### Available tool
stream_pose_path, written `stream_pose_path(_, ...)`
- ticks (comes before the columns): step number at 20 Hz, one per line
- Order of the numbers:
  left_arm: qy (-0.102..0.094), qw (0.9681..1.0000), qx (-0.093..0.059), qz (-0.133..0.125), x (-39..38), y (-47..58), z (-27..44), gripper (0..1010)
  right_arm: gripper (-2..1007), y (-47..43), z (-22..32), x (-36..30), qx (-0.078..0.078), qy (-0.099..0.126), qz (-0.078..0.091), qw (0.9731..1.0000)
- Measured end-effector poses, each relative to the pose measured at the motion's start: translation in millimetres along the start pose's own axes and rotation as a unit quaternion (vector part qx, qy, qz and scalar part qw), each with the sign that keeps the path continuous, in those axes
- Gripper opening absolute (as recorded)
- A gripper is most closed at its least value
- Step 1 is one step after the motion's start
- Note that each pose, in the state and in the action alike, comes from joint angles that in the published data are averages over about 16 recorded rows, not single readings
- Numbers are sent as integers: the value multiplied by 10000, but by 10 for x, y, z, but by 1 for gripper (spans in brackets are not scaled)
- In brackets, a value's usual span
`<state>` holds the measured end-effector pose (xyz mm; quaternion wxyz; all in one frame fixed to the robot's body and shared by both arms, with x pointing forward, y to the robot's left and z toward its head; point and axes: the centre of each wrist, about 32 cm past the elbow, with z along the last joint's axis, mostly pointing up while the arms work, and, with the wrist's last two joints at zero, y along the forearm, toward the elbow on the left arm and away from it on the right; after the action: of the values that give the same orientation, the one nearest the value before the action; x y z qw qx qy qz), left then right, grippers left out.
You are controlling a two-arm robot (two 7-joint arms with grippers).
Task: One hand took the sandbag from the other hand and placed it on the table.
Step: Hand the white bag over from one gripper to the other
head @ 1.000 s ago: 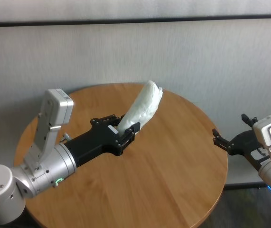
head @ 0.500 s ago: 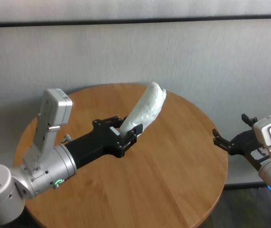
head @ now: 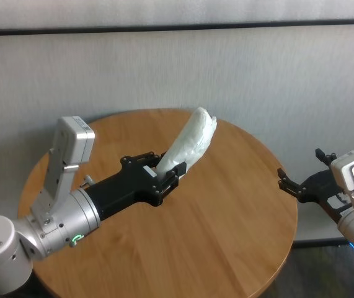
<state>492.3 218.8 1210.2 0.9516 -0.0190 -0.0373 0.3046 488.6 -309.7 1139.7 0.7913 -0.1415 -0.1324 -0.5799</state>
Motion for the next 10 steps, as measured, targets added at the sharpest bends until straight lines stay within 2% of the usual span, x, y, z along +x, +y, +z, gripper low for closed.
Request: stream_pose_path(10, -13, 10000, -1, 14, -3, 0, -1, 345, 1001, 0, 0, 0, 0, 0, 0, 10000)
